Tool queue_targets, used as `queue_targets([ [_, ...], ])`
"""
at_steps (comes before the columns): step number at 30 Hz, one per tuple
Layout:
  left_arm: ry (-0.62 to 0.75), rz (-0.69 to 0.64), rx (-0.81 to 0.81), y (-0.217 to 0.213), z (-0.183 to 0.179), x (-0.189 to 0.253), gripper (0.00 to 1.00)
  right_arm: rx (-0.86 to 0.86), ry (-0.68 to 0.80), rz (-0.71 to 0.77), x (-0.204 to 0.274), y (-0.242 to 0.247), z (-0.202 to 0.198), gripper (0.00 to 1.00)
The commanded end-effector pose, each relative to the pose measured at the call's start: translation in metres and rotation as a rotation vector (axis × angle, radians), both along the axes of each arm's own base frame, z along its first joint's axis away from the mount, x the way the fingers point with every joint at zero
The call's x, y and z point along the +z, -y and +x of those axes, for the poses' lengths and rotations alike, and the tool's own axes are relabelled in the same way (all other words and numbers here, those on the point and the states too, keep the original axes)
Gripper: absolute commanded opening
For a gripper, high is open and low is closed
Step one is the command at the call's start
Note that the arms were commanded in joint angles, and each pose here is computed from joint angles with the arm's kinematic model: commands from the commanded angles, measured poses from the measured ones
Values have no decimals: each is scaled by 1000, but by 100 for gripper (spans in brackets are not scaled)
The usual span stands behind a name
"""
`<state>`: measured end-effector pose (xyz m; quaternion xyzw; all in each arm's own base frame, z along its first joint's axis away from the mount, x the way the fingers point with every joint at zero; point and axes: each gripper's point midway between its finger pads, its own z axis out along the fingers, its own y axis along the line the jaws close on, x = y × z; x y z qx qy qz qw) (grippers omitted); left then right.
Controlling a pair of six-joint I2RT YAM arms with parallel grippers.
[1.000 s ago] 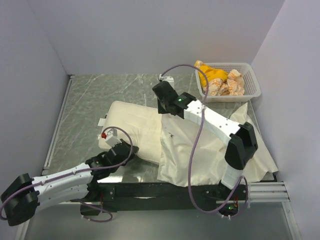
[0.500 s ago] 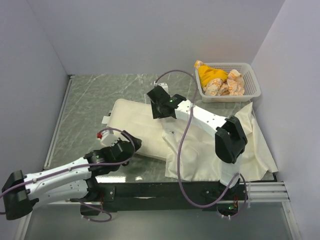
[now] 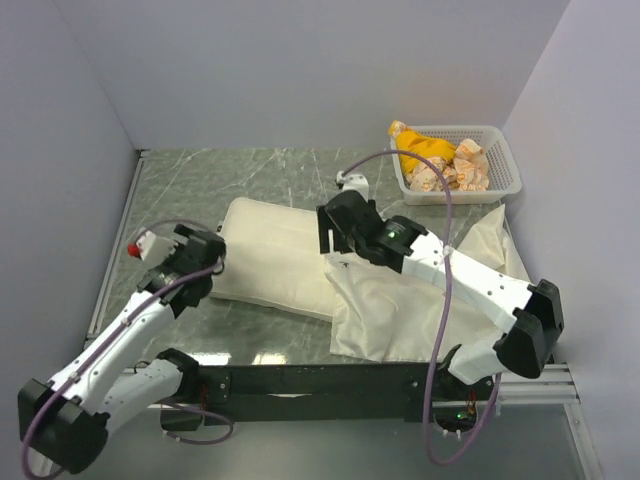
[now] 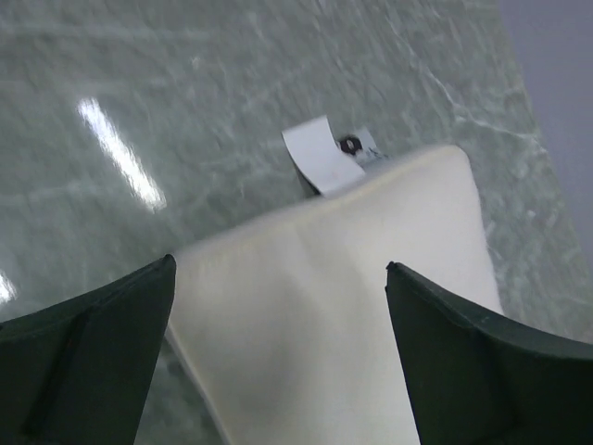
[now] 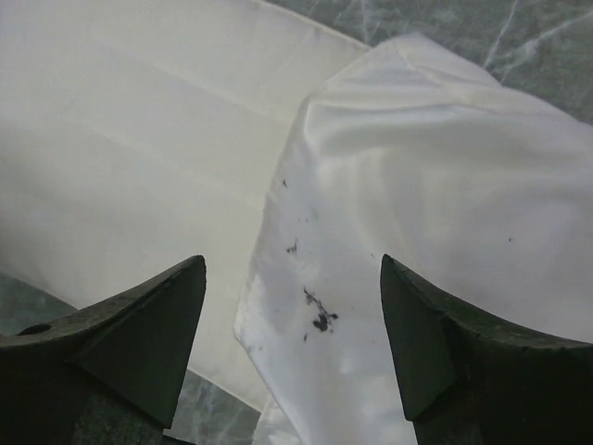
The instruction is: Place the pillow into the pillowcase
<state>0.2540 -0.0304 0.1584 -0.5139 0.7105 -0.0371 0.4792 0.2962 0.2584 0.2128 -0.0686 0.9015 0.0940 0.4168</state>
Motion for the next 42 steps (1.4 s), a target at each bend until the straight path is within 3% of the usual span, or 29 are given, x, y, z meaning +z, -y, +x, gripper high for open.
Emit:
queue_targets([
  [1,-32,137,-179,-14,45,16,100,10,-3,29,-8,4,-26,82],
  [3,-74,114,-269,-13,56,-4,99,27,-10,30,-15,4,-39,83],
  [4,5,93,-313,-6,72,3,99,29,-9,29,-18,4,-42,83],
  [6,9,19,-430,12,70,-19,99,48,-22,16,-29,3,-51,84],
  [9,119,-69,-558,41,70,-29,99,52,-50,-24,-48,2,-52,85],
  [14,93,-125,-630,55,59,-62,100,63,-84,-76,-72,-8,-48,86],
  [17,80,-150,-640,58,52,-74,99,55,-97,-107,-81,-9,-47,80],
  [19,93,-171,-666,64,49,-77,98,73,-100,-106,-80,-13,-46,69],
  [20,85,-184,-667,65,45,-84,94,78,-103,-109,-81,-15,-46,63],
  [21,99,-190,-678,67,45,-83,88,88,-106,-115,-81,-17,-47,45],
  [22,89,-198,-684,69,43,-89,70,94,-98,-105,-74,-23,-45,37],
  [23,87,-209,-704,72,42,-89,60,100,-100,-113,-75,-26,-45,25],
  [25,96,-222,-741,79,42,-85,9,124,-93,-121,-68,-36,-46,15],
  [26,93,-232,-755,82,40,-82,1,131,-89,-126,-65,-39,-47,9],
  [32,194,-183,-805,83,27,-11,1,199,-42,-106,-25,-74,-50,0],
  [34,312,-156,-820,83,22,41,1,210,-17,-76,-2,-89,-48,0],
  [42,466,-129,-898,87,-14,147,1,288,92,70,91,-130,-54,0],
])
